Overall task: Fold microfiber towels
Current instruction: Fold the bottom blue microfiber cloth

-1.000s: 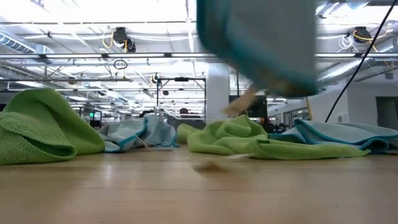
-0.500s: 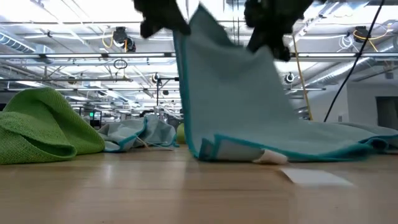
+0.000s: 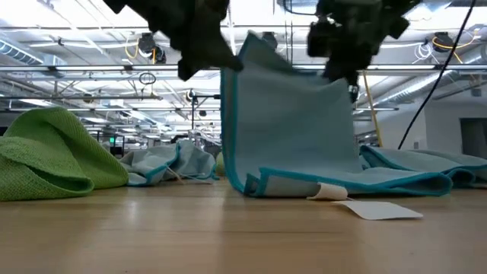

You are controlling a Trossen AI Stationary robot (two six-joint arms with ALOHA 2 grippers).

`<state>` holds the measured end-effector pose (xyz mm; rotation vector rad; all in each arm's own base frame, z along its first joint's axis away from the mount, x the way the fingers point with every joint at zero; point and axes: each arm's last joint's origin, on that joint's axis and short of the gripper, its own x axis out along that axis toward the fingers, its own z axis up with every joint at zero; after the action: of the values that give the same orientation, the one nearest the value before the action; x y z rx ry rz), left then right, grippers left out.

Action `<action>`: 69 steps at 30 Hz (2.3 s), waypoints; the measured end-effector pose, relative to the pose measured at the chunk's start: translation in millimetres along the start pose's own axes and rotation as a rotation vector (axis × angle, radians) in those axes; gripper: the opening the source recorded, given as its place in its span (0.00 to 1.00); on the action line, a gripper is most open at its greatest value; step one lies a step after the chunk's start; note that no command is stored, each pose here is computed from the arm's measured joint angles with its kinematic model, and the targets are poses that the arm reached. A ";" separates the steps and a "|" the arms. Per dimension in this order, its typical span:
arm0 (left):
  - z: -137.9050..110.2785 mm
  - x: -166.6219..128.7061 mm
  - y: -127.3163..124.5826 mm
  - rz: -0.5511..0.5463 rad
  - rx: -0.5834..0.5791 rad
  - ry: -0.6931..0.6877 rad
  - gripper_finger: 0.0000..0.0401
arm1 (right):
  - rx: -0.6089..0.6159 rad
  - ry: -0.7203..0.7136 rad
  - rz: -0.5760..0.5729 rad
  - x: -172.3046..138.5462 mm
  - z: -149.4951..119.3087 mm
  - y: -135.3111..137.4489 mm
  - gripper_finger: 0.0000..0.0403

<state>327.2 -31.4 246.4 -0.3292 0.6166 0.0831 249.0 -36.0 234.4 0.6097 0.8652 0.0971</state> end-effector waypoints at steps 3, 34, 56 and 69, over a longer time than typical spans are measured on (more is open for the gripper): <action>-5.3 7.6 -10.8 -0.011 0.040 -0.004 0.00 | -0.059 0.003 0.001 1.7 -20.3 1.6 0.01; -29.3 32.0 -17.6 0.246 -0.106 -0.042 0.00 | -0.255 -0.384 -0.224 7.4 -55.3 -20.7 0.08; -19.1 34.5 2.8 0.284 -0.099 -0.058 0.00 | -0.029 -0.348 -0.107 -8.8 -63.3 -17.6 0.61; -19.3 34.6 2.5 0.281 -0.100 -0.056 0.00 | -0.087 -0.329 -0.038 1.7 -57.7 -19.0 0.31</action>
<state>344.2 -36.0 210.9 -0.3338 0.6010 0.3923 204.5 -24.4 194.7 0.5101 0.5501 -0.0007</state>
